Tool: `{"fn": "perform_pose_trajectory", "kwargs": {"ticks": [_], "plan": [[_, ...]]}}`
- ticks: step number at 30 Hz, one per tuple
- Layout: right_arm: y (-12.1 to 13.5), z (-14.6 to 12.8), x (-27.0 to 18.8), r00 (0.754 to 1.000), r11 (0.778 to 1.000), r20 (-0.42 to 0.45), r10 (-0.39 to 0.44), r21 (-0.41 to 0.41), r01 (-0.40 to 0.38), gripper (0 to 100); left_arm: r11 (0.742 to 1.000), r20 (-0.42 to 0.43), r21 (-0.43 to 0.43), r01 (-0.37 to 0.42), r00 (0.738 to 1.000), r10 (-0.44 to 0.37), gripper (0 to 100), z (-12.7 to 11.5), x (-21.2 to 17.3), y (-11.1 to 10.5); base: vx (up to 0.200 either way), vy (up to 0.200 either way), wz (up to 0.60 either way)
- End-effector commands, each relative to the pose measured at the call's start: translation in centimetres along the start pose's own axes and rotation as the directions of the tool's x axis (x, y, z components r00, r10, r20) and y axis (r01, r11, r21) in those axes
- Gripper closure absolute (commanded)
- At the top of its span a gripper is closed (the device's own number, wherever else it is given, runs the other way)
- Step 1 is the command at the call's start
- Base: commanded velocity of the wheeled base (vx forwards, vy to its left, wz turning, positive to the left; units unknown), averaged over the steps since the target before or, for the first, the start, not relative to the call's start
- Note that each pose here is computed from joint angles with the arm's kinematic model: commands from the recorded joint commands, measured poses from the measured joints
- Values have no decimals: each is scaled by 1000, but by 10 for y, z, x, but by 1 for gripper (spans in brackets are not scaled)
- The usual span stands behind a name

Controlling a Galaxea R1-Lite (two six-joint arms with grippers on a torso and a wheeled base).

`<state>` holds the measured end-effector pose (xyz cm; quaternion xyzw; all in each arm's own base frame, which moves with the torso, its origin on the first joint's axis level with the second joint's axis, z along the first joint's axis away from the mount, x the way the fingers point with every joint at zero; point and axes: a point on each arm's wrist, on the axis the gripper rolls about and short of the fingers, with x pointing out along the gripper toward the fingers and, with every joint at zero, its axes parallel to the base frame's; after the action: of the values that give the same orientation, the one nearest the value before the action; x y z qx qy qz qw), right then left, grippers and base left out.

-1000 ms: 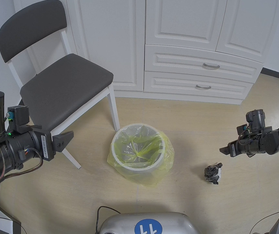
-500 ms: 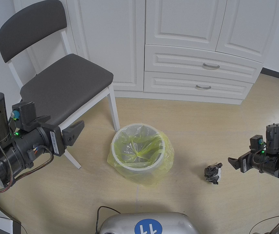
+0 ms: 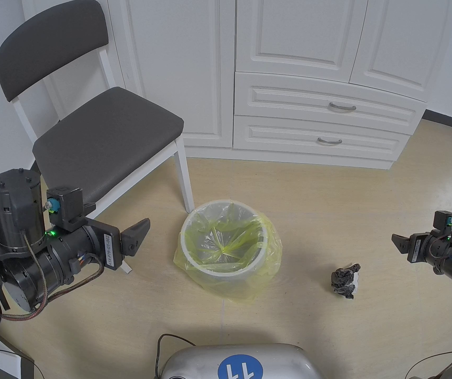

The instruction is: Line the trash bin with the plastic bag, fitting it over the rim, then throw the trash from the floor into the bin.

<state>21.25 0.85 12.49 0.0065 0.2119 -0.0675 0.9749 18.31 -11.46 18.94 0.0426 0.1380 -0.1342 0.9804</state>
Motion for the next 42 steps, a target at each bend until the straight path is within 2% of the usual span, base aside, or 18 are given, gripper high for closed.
{"fn": "perform_pose_trajectory", "kwargs": {"ticks": [1,8,11,13,14,19,23,29,31,35,38,42], "plan": [[-3,2,-13,999,1000,40,-10,-7,10,0,1000,-31,17,14,999,-13,0,-11,7,-5,0,0,0],[1,-1,-38,995,997,93,42,-73,-36,0,1000,-30,16,12,999,-12,0,-14,7,-5,0,0,0],[7,3,-54,984,990,154,93,-119,-75,0,999,-41,27,20,999,-18,0,-17,9,-8,0,0,0],[7,4,-54,983,990,157,95,-121,-76,0,999,-42,28,21,999,-20,0,-17,9,-8,0,0,0],[9,9,-64,972,983,207,112,-169,-77,0,999,-48,39,24,999,-22,0,-20,14,-10,0,0,0],[17,16,-67,964,966,232,132,-247,-73,0,999,-42,39,24,999,-23,0,-26,25,-13,0,0,0],[31,21,-59,962,958,216,166,-268,-106,0,999,-20,35,28,999,-27,0,-28,25,-14,0,0,0],[48,24,-32,977,955,159,144,-281,-95,0,998,35,18,68,997,-68,0,-20,11,-11,0,0,0],[56,26,-23,979,961,143,144,-256,-105,0,995,83,8,102,991,-102,0,-13,-1,-4,0,0,0],[69,29,2,985,975,103,141,-186,-120,0,988,130,41,146,980,-151,0,-7,-17,5,0,0,0],[81,23,38,992,982,33,123,-146,-117,0,986,145,62,157,976,-164,0,-8,-24,7,0,0,0],[84,9,84,994,984,-90,59,-165,-73,0,987,157,64,150,975,-158,0,-6,-25,8,0,0,0]]}}
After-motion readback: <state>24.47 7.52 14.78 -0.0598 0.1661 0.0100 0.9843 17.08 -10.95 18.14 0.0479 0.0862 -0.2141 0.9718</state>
